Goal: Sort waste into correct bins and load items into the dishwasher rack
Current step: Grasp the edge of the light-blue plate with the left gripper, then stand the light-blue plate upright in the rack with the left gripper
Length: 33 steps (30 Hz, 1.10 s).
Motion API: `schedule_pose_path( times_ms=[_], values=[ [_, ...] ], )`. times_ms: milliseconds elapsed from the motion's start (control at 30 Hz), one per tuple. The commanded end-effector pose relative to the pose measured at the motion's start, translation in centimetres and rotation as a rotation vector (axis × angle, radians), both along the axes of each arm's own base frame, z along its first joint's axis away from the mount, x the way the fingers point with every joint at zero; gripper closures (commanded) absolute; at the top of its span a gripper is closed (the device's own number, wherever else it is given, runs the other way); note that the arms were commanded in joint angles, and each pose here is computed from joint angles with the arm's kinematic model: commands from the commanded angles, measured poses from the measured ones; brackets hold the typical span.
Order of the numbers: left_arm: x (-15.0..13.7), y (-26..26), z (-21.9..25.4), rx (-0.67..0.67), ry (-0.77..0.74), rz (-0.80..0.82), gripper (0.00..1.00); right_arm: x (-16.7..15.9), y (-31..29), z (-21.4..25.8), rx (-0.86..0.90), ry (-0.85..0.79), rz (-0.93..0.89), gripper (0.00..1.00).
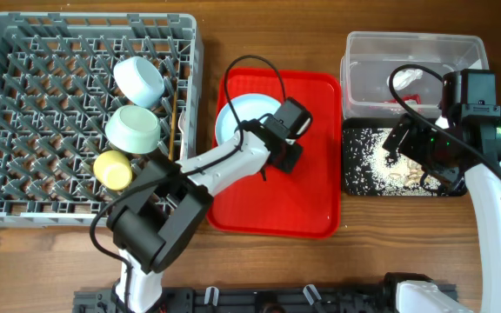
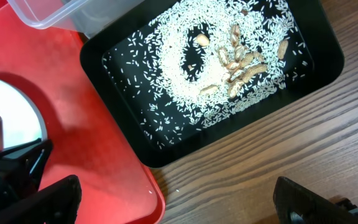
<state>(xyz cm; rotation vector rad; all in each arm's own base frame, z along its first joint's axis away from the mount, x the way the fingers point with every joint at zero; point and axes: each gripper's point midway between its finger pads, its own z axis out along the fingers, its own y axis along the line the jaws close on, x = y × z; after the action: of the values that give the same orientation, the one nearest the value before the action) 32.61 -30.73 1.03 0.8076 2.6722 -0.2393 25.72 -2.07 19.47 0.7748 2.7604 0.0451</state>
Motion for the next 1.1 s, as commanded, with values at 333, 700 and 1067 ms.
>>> schedule_pose_path(
  times_ms=[333,700,1067],
  values=[
    [-1.4,-0.4,-0.8,0.007,0.040,-0.021,0.96,0.2,0.1,0.5,0.005,-0.011,0.010,0.00],
    [-0.5,-1.3,8.5,-0.136,-0.106,-0.020,0.96,0.2,0.1,0.5,0.005,-0.010,0.010,0.00],
    [1.9,3.1,20.9,-0.334,-0.321,0.110,0.96,0.2,0.1,0.5,0.005,-0.010,0.010,0.00]
  ],
)
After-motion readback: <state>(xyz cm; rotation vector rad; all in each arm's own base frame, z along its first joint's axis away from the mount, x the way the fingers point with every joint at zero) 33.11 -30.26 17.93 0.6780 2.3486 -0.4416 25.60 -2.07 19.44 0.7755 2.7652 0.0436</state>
